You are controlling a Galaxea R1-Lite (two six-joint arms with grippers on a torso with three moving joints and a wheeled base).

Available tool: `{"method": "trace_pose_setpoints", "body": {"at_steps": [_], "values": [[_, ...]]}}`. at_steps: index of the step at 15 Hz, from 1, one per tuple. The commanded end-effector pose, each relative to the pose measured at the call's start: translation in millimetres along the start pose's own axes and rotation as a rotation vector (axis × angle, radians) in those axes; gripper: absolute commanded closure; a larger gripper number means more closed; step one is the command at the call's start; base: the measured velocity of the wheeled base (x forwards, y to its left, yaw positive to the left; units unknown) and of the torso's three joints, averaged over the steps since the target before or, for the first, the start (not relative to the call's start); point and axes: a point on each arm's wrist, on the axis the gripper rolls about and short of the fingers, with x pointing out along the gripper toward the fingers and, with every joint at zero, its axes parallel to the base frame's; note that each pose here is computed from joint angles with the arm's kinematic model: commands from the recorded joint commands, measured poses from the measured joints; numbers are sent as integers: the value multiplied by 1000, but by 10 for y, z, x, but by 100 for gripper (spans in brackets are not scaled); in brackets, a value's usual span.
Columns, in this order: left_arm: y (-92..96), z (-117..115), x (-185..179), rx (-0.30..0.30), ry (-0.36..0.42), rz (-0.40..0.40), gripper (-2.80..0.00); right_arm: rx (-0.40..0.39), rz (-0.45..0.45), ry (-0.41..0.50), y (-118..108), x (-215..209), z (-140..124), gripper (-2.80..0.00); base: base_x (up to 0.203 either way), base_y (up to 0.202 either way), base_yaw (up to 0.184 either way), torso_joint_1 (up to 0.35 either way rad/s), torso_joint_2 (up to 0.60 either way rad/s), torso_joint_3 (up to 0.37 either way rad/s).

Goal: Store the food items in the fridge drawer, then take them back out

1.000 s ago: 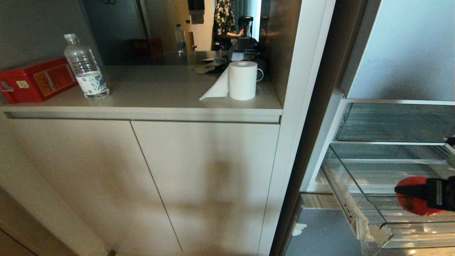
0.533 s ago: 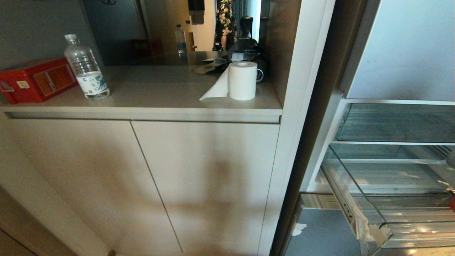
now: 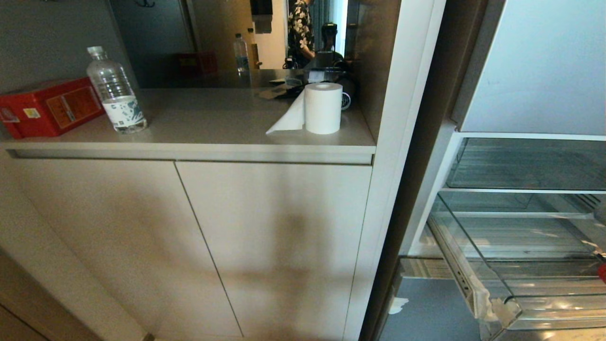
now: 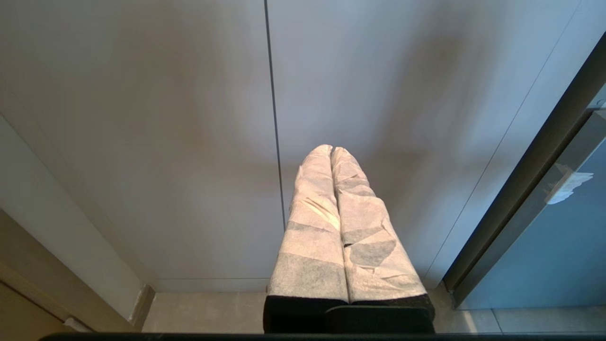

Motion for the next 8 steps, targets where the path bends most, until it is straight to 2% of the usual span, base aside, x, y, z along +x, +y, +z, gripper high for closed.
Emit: {"method": "trace_pose_setpoints", "body": {"at_steps": [1,4,6,7,8], "values": [[0,-4,2,0,2,0,0,-18,57,93,16,65,-394,0,0,0,0,0,0,0],[0,-4,2,0,2,0,0,-19,34,174,19,98,-677,0,0,0,0,0,0,0],[0,-4,2,0,2,0,0,-37,71,165,17,72,-697,0,0,0,0,0,0,0],[0,-4,2,0,2,0,0,-45,92,195,17,51,-742,0,0,0,0,0,0,0],[0,-4,2,0,2,0,0,-46,94,172,16,24,-746,0,0,0,0,0,0,0]]}}
